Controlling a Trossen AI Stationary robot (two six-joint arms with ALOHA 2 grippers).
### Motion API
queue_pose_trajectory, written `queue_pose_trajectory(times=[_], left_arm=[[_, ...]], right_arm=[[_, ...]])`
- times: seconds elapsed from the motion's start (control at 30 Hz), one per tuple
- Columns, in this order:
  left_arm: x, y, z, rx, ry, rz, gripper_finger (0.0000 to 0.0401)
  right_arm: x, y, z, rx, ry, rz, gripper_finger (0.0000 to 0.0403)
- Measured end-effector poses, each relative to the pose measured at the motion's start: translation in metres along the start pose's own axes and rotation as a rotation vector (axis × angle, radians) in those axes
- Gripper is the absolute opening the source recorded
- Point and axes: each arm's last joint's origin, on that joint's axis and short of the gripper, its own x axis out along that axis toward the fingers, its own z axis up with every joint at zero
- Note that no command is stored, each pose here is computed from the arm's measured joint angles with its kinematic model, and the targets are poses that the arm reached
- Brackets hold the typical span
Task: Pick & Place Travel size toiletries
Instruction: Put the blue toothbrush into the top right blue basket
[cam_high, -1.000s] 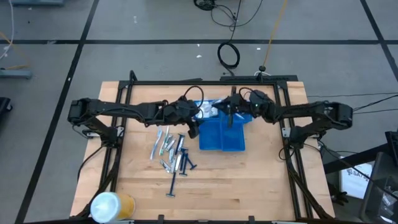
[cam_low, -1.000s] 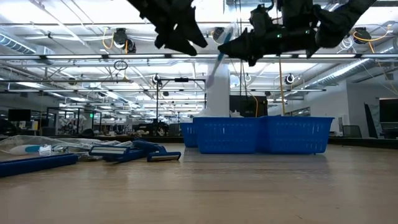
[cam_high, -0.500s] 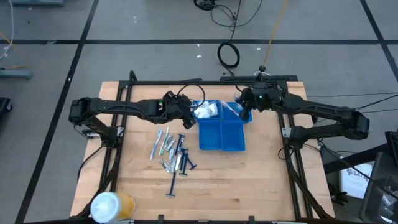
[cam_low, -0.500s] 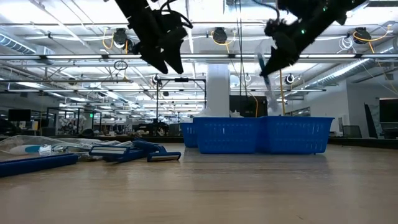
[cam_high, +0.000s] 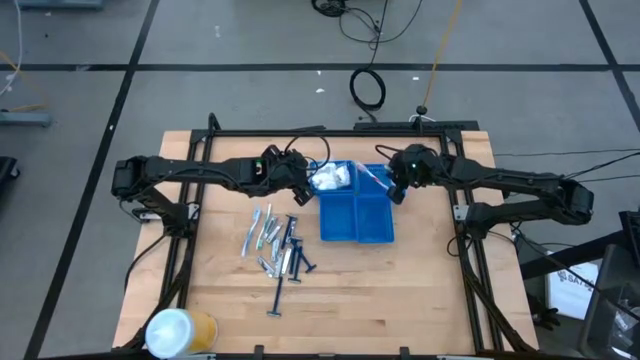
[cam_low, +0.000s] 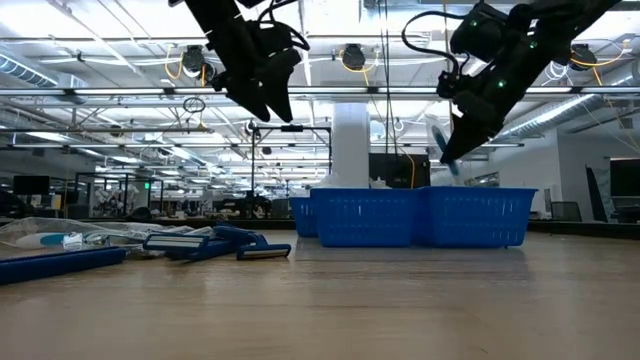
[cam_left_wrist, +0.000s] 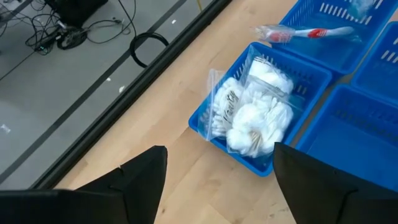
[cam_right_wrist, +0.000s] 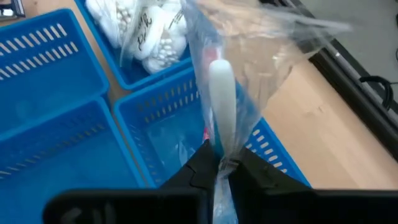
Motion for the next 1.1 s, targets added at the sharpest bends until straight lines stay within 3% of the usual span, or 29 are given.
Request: queue_pose_trajectory(times=[0.37, 0.63, 0.73, 0.93, 1.1], left_arm=[[0.0, 0.0, 0.0, 0.0, 0.001, -0.001, 0.0285], [0.0, 0.001, -0.003, 0.005, 0.032, 0.008, 0.0285], [-0.001, 0.003, -0.012, 0.031, 0.107, 0.031, 0.0285], [-0.015, 0.005, -0.041, -0.025, 0.348, 0.143, 0.0285], [-0.023, -0.008, -0.066, -0.095, 0.405, 0.167, 0.0285]], right_arm=[[0.0, 0.0, 0.002, 0.047, -0.018, 0.0, 0.0115], [-0.001, 0.0, 0.013, 0.055, -0.14, 0.005, 0.0186], [-0.001, 0.0, 0.017, 0.055, -0.175, 0.007, 0.0199], [-0.002, 0.001, 0.019, 0.035, -0.201, 0.009, 0.0205], [-0.005, 0.009, 0.027, -0.032, -0.289, 0.033, 0.0198]])
